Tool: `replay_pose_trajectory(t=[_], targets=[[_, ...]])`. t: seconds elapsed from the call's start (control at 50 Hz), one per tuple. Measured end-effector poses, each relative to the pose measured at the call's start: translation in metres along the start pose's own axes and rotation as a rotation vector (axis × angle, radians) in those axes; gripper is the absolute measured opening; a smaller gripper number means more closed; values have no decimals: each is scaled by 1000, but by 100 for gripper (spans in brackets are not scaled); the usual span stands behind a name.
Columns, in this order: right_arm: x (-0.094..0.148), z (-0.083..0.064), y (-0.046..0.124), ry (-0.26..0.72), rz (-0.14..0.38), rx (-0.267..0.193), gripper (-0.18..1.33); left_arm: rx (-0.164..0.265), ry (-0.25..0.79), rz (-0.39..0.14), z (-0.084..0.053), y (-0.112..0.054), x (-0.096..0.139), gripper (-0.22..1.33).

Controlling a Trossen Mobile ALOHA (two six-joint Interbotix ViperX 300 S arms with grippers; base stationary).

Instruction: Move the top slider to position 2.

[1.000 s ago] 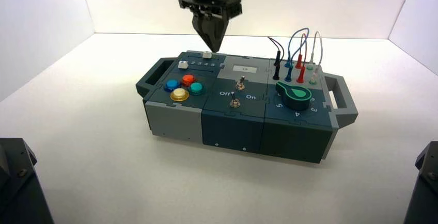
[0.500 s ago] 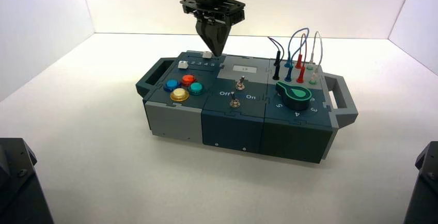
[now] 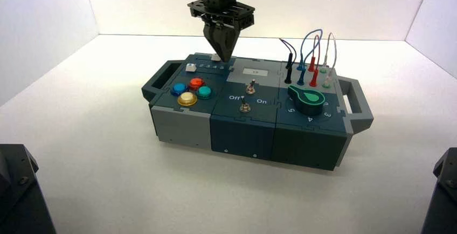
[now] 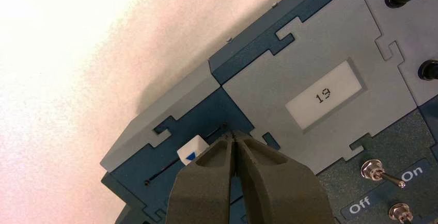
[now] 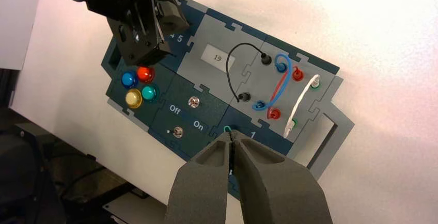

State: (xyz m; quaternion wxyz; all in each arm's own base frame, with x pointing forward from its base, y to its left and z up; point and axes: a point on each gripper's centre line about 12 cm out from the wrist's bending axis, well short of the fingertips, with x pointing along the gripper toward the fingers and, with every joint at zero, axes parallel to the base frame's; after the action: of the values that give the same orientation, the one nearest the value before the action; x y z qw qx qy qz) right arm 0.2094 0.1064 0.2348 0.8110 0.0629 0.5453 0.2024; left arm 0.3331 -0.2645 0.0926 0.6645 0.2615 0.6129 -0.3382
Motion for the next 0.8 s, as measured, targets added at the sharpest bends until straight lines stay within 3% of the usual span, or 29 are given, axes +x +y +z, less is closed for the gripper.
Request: replay_pose_trajectory(t=[0.24, 0.8], targets=[[0, 1, 0, -5, 0, 0, -14, -17, -1, 6, -2, 11, -1, -16], [5, 1, -1, 7, -3, 6, -14, -11, 7, 5, -5, 16, -1, -16]])
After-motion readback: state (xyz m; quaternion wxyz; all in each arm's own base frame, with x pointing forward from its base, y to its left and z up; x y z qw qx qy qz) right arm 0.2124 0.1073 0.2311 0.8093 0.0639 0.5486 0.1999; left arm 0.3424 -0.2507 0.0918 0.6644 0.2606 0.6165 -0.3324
